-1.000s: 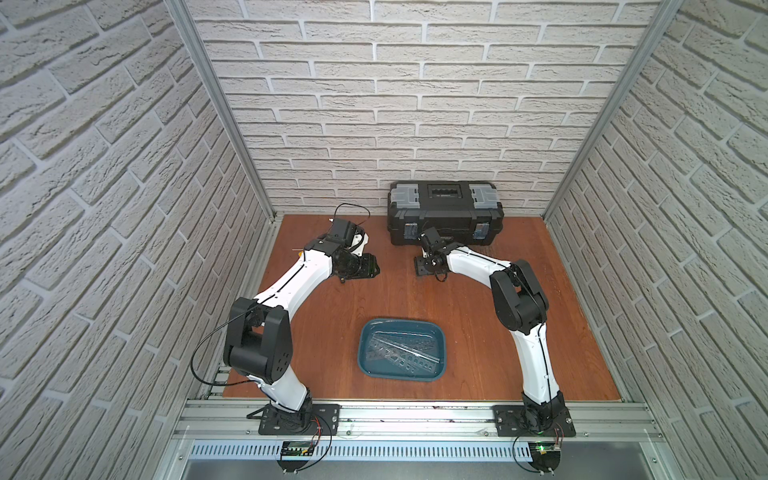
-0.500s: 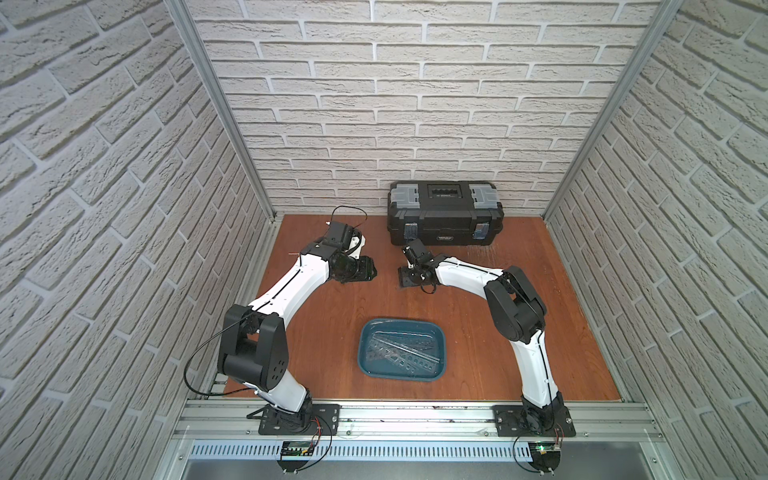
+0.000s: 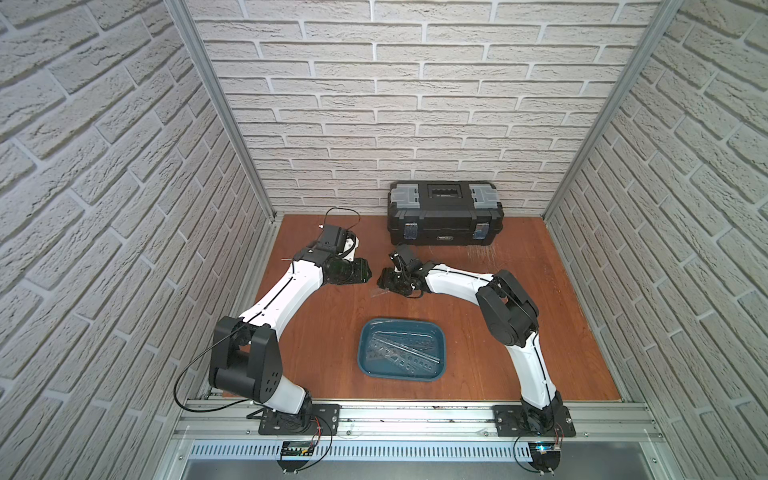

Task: Put the scattered rulers into the storage box
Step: Move the ruler to the center of the board.

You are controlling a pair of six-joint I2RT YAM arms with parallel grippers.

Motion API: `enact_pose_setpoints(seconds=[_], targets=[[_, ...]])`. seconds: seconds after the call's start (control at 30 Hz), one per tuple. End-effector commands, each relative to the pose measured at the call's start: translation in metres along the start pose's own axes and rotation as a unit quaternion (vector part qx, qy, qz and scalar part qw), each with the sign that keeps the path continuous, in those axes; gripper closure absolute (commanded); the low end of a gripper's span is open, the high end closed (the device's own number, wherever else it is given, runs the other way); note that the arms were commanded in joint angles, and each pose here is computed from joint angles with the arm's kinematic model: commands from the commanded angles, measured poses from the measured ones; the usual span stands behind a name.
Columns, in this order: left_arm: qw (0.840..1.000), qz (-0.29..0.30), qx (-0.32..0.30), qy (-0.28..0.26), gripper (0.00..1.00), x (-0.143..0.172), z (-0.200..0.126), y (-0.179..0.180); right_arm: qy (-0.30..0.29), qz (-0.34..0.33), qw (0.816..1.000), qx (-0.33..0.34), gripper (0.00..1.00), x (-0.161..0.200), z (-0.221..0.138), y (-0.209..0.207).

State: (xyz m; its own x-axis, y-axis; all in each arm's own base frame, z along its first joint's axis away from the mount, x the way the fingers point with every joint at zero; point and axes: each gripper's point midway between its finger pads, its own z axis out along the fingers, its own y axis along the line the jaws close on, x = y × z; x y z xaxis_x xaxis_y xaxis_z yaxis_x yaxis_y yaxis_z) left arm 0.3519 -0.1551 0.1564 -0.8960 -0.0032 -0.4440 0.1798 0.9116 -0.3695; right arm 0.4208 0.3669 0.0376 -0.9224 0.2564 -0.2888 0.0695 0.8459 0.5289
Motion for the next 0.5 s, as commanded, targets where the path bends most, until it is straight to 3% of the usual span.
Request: enact_pose_setpoints(seconds=[0.0, 0.3, 0.47], targets=[[1.0, -0.004, -0.002, -0.019, 0.4, -0.003, -0.005, 0.003, 0.016, 0.014, 1.0, -0.018, 0.37, 0.009, -0.004, 0.018], [1.0, -0.026, 0.009, -0.01, 0.4, -0.006, 0.007, 0.003, -0.061, -0.083, 0.995, -0.004, 0.36, -0.027, -0.075, 0.033], [0.998, -0.062, 0.014, 0.007, 0.4, 0.007, 0.021, 0.005, -0.079, -0.15, 0.985, 0.041, 0.35, -0.047, -0.096, 0.019]])
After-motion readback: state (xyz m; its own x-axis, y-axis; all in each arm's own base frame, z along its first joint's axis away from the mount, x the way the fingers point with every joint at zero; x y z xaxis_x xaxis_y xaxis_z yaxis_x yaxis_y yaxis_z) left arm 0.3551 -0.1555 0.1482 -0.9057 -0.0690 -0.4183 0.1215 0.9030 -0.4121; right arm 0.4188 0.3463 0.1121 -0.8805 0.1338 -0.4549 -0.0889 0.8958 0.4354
